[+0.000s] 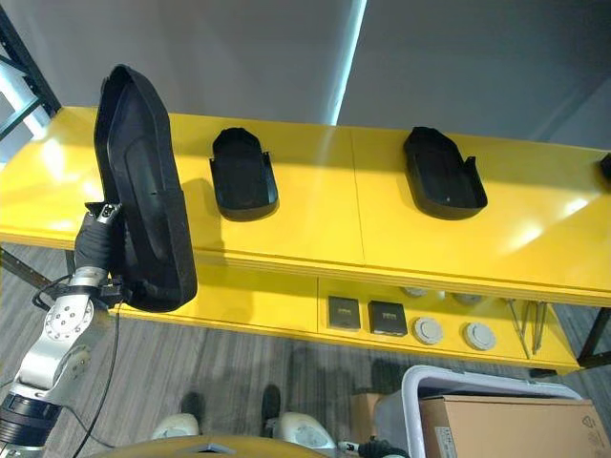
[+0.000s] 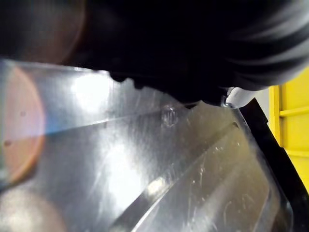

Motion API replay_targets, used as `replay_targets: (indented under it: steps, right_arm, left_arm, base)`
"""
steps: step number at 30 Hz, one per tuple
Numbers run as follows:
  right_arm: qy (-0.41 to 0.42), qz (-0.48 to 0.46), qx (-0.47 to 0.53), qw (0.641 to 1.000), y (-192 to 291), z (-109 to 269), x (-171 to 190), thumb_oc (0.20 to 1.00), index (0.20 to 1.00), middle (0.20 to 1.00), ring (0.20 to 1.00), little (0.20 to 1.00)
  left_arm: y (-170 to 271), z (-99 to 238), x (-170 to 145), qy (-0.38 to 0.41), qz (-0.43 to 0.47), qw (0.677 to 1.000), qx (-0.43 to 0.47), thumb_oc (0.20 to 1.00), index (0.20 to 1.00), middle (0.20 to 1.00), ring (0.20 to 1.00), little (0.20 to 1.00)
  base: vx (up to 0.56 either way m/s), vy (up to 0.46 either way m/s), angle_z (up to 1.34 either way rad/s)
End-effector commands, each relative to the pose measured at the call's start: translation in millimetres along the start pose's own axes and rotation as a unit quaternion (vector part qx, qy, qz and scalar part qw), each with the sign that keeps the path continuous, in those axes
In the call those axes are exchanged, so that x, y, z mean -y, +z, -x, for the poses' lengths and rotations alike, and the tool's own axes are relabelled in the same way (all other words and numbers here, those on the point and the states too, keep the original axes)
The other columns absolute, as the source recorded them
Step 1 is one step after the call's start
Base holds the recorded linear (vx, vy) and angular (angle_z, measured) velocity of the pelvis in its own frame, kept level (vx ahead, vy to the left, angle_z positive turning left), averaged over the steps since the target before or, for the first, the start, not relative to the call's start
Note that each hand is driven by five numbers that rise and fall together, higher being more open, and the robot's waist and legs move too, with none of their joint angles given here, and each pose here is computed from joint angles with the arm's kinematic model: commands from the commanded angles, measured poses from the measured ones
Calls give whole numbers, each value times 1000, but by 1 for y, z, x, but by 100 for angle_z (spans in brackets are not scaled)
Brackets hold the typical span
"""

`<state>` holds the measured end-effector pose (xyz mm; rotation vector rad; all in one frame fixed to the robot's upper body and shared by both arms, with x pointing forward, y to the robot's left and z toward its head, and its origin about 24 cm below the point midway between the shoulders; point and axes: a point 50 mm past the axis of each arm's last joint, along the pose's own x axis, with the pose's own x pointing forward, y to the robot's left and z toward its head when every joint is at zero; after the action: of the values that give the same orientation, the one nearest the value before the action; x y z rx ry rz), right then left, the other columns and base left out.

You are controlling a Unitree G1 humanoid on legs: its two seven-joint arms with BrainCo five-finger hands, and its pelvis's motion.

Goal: Move parts from the plastic box to the shelf.

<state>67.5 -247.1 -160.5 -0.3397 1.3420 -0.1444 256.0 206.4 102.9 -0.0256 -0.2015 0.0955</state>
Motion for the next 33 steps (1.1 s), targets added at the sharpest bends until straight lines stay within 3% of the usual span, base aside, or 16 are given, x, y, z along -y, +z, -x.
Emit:
replay_targets:
  steps: [1, 6, 12, 16, 20, 29, 33]
  right_arm:
    - [-26, 6, -2, 1000, -4, 0, 21, 1000, 1000, 1000, 1000, 1000]
    - [-43, 17, -6, 999, -4, 0, 33, 1000, 1000, 1000, 1000, 1000]
    - [-32, -9, -12, 999, -11, 0, 23, 1000, 1000, 1000, 1000, 1000]
    - [-13, -25, 8, 1000, -3, 1, 13, 1000, 1000, 1000, 1000, 1000]
    - [0, 8, 18, 1000, -3, 3, 8, 1000, 1000, 1000, 1000, 1000]
    - [2, 35, 0, 999, -15, 3, 6, 1000, 1000, 1000, 1000, 1000]
    - [0, 50, -7, 999, -20, 5, 9, 1000, 1000, 1000, 1000, 1000]
  left_arm:
    - [44, -13, -7, 17, 25, 992, 121, 200, 200, 200, 200, 200]
    - [47, -17, -7, 20, 14, 992, 124, 200, 200, 200, 200, 200]
    - [45, -17, -2, -8, -30, 994, 102, 200, 200, 200, 200, 200]
    - [38, -11, -19, 4, -56, 996, 73, 200, 200, 200, 200, 200]
    - [35, -7, -35, 30, -76, 995, 65, 200, 200, 200, 200, 200]
    - [23, -16, -35, 83, -123, 988, 39, 200, 200, 200, 200, 200]
    - [31, -31, -57, 111, -240, 964, 28, 200, 200, 200, 200, 200]
  base:
    - [1, 495, 7]
    - [42, 547, -25]
    - [77, 382, -8]
    - [3, 277, -13]
    - [4, 107, -50]
    - [73, -107, 3]
    - [107, -76, -1]
